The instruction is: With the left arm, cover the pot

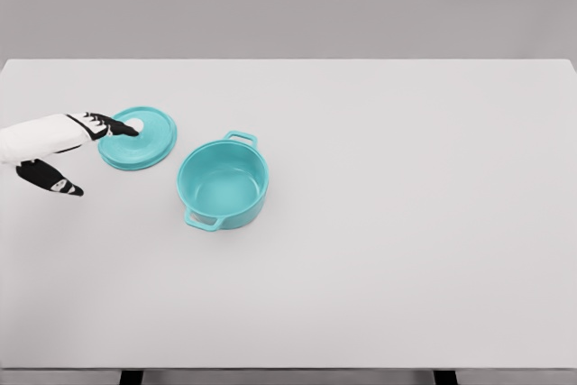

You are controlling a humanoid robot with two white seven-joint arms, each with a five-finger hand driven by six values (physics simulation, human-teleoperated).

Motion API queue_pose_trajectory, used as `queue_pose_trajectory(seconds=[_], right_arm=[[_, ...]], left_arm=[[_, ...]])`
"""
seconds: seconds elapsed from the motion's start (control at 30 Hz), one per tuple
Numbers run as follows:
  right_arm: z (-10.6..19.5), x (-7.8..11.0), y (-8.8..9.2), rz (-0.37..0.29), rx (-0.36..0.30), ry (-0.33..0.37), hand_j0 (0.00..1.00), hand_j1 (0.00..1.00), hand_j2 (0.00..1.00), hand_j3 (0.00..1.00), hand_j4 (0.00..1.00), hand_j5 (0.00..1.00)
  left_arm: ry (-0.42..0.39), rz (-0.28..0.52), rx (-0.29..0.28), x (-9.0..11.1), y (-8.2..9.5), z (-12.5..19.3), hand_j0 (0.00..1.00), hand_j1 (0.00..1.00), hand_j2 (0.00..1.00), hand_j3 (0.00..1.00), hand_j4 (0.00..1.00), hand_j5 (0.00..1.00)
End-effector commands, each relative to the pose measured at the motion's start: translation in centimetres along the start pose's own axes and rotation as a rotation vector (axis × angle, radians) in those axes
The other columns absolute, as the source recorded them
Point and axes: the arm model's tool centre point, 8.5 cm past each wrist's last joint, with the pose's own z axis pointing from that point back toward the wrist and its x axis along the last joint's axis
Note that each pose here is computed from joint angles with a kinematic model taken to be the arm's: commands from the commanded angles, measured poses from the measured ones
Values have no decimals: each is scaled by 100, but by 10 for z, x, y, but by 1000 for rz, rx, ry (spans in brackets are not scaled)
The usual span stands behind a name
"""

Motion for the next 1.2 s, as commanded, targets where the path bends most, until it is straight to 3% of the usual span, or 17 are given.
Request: queue_pose_trajectory(seconds=[0.0, 0.07, 0.17, 0.23, 0.33, 0.37, 0.5, 0.67, 0.83, 0.97, 1.17], right_arm=[[0, 0, 0, -1, 0, -1, 100, 100, 100, 100, 100, 100], [0, 0, 0, -3, 0, 0, 100, 100, 100, 100, 100, 100], [0, 0, 0, -3, 0, 0, 100, 100, 100, 100, 100, 100], [0, 0, 0, -2, 0, -1, 100, 100, 100, 100, 100, 100], [0, 0, 0, -2, 0, -1, 100, 100, 100, 100, 100, 100], [0, 0, 0, -3, 0, 0, 100, 100, 100, 100, 100, 100], [0, 0, 0, -3, 0, 0, 100, 100, 100, 100, 100, 100], [0, 0, 0, -3, 0, 0, 100, 100, 100, 100, 100, 100], [0, -1, 0, -3, 0, 0, 100, 100, 100, 100, 100, 100], [0, 0, 0, -2, 0, -1, 100, 100, 100, 100, 100, 100], [0, 0, 0, -2, 0, -1, 100, 100, 100, 100, 100, 100]], left_arm=[[-2, 5, 6, 0, 2, 0, 100, 100, 100, 100, 100, 100], [-9, -16, 18, 1, 16, -6, 100, 100, 100, 100, 100, 100], [-24, 7, 9, -6, 19, -38, 100, 100, 100, 100, 100, 100], [0, 13, -3, -15, 21, -43, 100, 100, 100, 100, 100, 100], [16, 34, 26, -24, 30, -56, 100, 100, 100, 100, 100, 100], [18, 47, -1, -26, 21, -65, 100, 100, 100, 100, 100, 100], [36, 59, -12, -34, 24, -79, 100, 100, 100, 100, 100, 100], [152, 63, -45, -63, 21, -84, 100, 100, 100, 100, 100, 100], [141, 68, -49, -60, 20, -91, 100, 100, 100, 100, 100, 100], [129, 58, -29, -56, 33, -99, 100, 100, 100, 100, 100, 100], [149, 64, -65, -60, 21, -110, 100, 100, 100, 100, 100, 100]])
